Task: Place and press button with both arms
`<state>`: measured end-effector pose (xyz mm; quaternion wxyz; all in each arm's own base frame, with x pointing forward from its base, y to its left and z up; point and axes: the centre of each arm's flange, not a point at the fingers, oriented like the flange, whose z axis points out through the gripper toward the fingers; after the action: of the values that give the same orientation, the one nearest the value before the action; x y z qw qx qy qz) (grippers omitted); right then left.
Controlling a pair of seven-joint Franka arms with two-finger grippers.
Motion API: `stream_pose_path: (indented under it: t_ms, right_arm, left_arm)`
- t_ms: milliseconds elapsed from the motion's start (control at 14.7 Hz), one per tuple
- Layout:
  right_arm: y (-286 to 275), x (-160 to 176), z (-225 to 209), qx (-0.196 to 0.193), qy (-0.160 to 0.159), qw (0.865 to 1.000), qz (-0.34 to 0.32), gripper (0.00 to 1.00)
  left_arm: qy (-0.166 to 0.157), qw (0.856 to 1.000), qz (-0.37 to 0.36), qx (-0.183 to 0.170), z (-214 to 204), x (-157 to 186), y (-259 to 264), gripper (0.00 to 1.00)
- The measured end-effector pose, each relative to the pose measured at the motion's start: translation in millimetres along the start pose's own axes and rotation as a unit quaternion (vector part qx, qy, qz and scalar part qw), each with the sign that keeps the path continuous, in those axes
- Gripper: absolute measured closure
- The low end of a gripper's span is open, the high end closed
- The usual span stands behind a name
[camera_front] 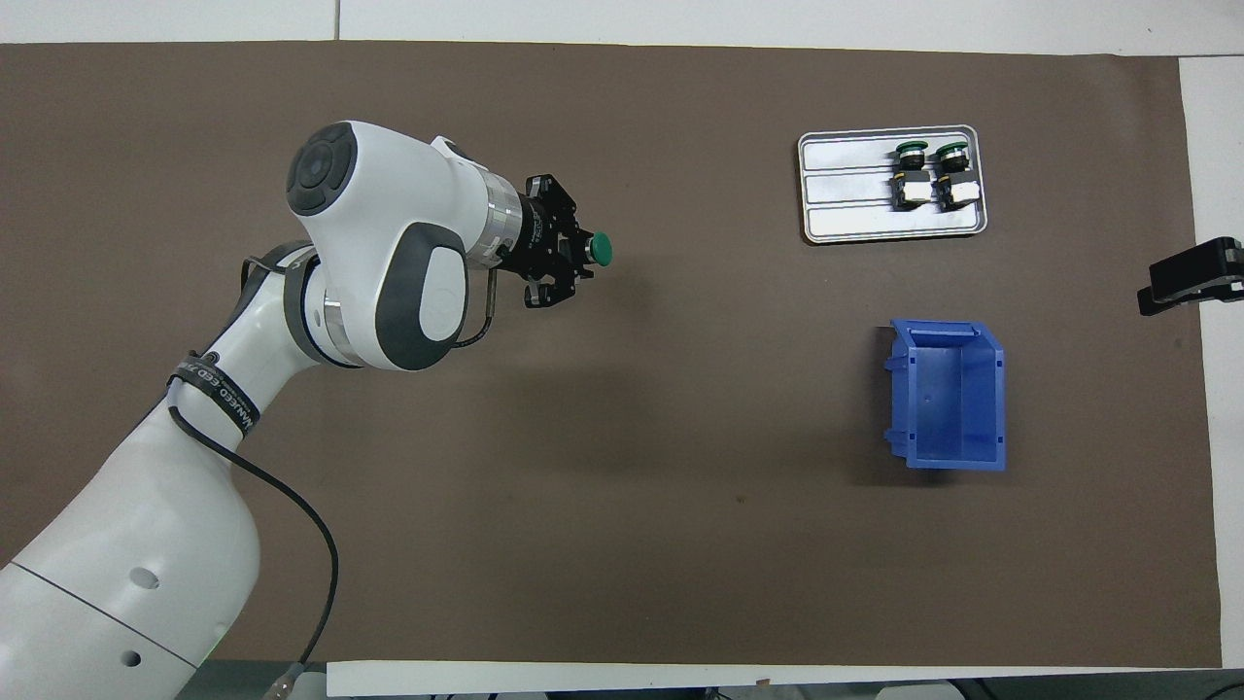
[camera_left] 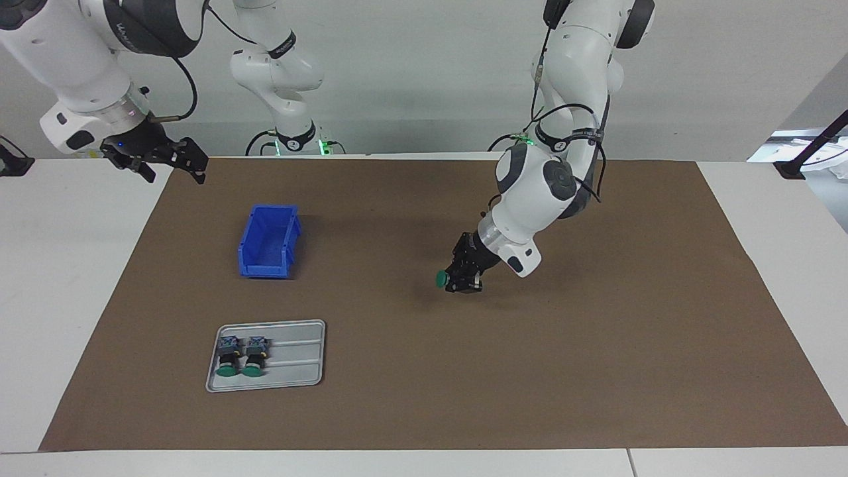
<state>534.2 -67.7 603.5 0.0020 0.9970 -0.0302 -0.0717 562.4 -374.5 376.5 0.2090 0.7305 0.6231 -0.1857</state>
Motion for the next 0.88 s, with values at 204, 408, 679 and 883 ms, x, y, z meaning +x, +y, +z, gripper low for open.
stream_pose_path:
  t_ms: [204,408,679,883]
  right_arm:
    - [0.0,0.0,0.0,0.000,0.000,1.000,0.000,0.02]
    - [0.0,0.0,0.0,0.000,0.000,1.000,0.000,0.02]
    - [0.0,0.0,0.0,0.000,0.000,1.000,0.000,0.02]
    - [0.0,0.0,0.0,0.000,0.000,1.000,0.000,0.02]
  left_arm:
    - [-0.038,0.999,0.012,-0.007,-0.8,18.4,0.5,0.59]
    - [-0.052,0.998,0.025,-0.010,-2.4,29.0,-3.8,0.59]
    - [-0.058,0.998,0.028,-0.023,0.1,33.2,-10.3,0.59]
    - [-0.070,0.996,0.039,-0.026,0.5,34.4,-12.1,0.59]
